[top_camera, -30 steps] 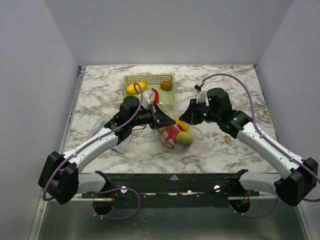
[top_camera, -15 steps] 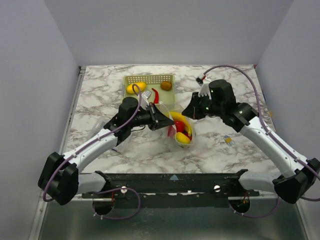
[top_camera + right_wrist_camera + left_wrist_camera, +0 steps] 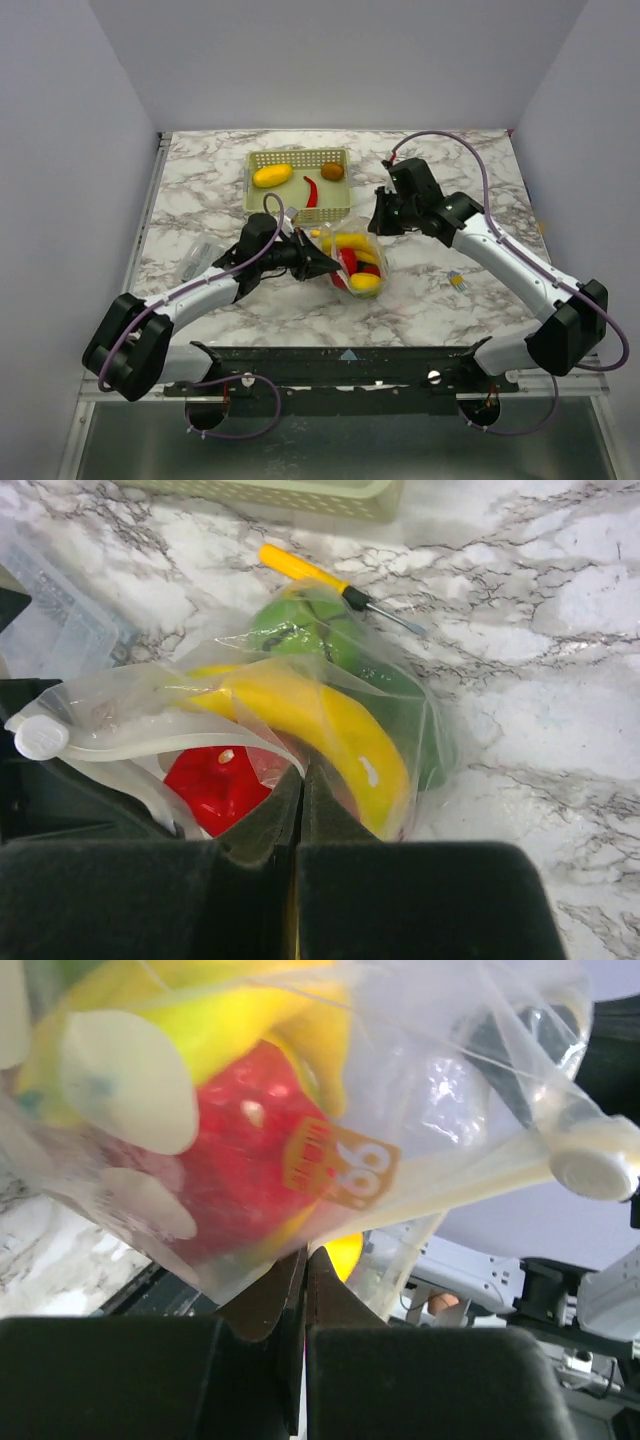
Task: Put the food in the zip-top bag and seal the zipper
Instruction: Adjust the zipper food storage bag at the center of the board.
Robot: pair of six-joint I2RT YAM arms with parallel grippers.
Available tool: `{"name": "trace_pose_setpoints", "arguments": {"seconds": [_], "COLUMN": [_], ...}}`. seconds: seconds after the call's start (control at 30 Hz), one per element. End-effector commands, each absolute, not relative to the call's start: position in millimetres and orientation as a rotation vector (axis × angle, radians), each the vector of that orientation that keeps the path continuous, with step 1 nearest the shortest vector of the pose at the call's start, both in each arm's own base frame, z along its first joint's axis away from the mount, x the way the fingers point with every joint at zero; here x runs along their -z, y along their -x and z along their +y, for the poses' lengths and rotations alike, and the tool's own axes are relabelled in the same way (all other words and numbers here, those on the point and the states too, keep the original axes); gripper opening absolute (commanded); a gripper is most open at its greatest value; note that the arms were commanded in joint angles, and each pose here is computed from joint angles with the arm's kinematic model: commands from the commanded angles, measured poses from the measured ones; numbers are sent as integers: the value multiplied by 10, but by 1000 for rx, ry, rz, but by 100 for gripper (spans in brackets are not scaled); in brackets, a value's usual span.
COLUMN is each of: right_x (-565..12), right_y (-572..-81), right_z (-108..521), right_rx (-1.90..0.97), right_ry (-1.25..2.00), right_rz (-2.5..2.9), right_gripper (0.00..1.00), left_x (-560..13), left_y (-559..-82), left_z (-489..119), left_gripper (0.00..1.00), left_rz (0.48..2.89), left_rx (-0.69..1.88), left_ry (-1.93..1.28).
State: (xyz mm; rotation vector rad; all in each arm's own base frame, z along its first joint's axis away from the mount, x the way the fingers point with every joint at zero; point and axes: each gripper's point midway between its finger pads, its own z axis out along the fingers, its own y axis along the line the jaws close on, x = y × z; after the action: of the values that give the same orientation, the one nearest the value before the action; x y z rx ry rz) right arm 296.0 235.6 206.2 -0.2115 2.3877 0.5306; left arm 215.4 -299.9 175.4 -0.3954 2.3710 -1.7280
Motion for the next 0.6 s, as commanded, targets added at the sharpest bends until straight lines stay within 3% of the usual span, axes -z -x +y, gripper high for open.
{"name": "trace_pose_setpoints", "arguments": {"seconds": [0.0, 0.17, 0.43, 0.57], "right_x": [-2624, -2888, -2457, -2441], "right_y": [-2984, -2791, -2586, -2580], "right_z": [2337, 2467, 2822, 2798], "right_rx": [-556, -691, -969, -928], "right_ry": [207, 321, 459, 432], "right_rz": [2272, 2249, 2201, 2257], "right_gripper": [1, 1, 0, 1], "left_x": [-2505, -2970, -2390, -2525], "left_y": [-2109, -2106, -2317, -2317], "left_z": [-3061, -2994, -3059, -3071], "left_gripper": [0, 0, 0, 0], "left_rz": [2181, 2085, 2188, 2153], "left_rx": [1886, 1827, 1859, 1871], "left_ry": [193, 111, 254, 209]}}
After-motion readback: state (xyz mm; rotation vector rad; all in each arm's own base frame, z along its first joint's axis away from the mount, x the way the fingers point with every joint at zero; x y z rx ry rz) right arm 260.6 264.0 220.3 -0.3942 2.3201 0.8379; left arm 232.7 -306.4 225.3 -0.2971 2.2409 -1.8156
